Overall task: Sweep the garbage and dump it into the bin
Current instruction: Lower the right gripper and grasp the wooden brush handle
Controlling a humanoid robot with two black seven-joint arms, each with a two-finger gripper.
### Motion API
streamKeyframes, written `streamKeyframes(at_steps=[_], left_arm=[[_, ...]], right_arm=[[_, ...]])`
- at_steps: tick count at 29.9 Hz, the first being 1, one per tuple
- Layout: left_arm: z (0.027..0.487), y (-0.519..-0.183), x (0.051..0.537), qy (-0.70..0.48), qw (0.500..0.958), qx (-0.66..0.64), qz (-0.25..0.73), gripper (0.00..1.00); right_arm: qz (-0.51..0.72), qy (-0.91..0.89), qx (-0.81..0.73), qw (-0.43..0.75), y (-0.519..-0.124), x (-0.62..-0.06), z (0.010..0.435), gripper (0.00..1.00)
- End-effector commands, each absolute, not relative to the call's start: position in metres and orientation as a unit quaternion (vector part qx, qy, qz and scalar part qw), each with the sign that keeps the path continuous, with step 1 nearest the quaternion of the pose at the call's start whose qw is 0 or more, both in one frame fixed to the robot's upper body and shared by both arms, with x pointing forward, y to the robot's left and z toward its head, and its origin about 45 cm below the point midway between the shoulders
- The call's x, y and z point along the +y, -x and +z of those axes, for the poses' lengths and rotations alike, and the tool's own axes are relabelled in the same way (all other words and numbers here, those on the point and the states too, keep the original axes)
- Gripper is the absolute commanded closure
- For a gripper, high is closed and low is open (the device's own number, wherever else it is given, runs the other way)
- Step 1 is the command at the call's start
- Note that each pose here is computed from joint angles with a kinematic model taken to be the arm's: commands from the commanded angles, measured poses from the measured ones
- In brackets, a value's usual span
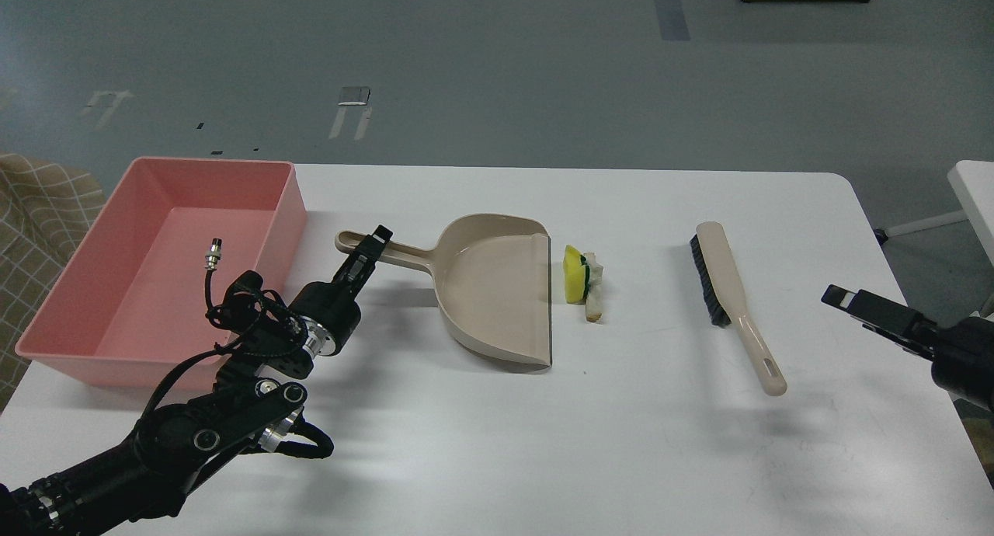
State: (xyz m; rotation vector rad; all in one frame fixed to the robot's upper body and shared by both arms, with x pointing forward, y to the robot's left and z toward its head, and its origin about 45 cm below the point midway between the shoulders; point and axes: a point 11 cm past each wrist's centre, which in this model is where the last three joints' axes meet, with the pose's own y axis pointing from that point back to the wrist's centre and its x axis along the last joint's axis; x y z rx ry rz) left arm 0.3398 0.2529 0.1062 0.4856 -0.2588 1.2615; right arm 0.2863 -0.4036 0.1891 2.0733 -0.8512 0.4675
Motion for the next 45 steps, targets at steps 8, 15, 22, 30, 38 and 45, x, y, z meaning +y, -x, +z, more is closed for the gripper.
streamKeyframes(at_steps=[8, 15, 22, 30, 38, 45], left_arm=[[0.11, -0.344, 0.253, -0.22, 0.771, -0.118, 0.586, 1.0], [0.111, -0.348, 0.251, -0.218, 0.77, -0.12, 0.587, 1.0], [0.112, -0.348, 0.25, -0.217, 0.771, -0.121, 0.587, 1.0], [0.111, -0.348, 0.25, -0.217, 0.77, -0.12, 0.588, 1.0], [0.111, -0.348, 0.25, -0.217, 0.77, -0.12, 0.588, 1.0], [0.112, -0.349, 0.25, -0.216, 0.77, -0.12, 0.588, 1.0]], right_arm=[[0.181, -0.842, -0.271, 0.429, -0.282, -0.362, 0.161, 0.01], [0.177, -0.845, -0.263, 0.431, -0.28, -0.356, 0.157, 0.02], [0.178, -0.851, -0.256, 0.424, -0.277, -0.348, 0.157, 0.23], [0.171, -0.857, -0.242, 0.422, -0.271, -0.339, 0.148, 0.25], [0.17, -0.857, -0.237, 0.425, -0.269, -0.339, 0.146, 0.34], [0.172, -0.856, -0.236, 0.426, -0.269, -0.339, 0.146, 0.48]])
